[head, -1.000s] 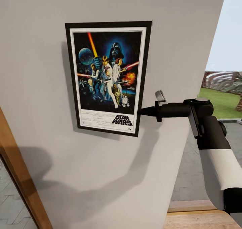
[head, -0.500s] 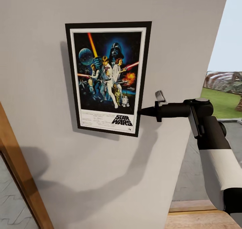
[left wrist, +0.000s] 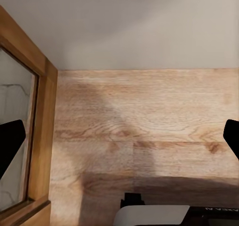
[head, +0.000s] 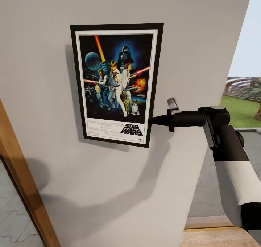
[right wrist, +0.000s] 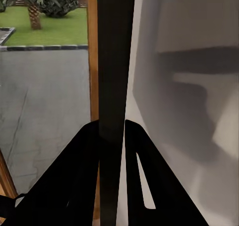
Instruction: Pick up the poster from the kitchen countertop and hang it on one of the wall nails in the kitchen.
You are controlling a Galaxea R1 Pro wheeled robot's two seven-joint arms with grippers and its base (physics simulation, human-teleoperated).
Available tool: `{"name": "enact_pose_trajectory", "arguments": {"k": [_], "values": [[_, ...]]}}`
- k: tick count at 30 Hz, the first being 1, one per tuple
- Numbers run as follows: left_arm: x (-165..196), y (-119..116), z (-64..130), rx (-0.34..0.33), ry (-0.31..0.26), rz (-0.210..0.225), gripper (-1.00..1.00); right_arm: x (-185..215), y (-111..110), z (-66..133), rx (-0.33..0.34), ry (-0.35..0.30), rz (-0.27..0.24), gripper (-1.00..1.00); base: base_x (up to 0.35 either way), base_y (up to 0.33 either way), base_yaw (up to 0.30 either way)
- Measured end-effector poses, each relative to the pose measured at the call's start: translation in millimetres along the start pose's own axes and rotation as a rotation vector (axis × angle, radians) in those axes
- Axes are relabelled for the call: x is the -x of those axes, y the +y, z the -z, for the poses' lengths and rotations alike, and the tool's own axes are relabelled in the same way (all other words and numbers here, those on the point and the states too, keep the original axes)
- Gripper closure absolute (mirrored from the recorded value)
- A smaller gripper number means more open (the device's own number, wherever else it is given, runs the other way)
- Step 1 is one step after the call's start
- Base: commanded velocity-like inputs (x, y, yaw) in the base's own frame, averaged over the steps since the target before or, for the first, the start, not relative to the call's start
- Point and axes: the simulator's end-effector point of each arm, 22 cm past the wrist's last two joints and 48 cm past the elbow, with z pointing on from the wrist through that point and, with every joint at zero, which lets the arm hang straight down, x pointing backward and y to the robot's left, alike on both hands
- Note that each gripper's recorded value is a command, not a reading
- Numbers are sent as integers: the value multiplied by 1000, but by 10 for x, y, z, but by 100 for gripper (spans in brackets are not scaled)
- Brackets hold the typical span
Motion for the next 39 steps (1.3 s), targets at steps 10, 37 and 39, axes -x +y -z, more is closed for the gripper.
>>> {"name": "enact_pose_trajectory", "arguments": {"k": [10, 37, 39], "values": [[0, -2, 0, -1, 0, 0, -100, -2, -2, 0, 0, 0, -1, 100, 0, 111, 0], [-4, 0, 1, 0, 1, -1, -100, 1, 2, 1, 0, 0, -1, 100, 31, 5, 0], [-3, 0, 1, 0, 1, -1, -100, 0, 0, 0, 0, 0, -1, 100, 59, 0, 0]]}}
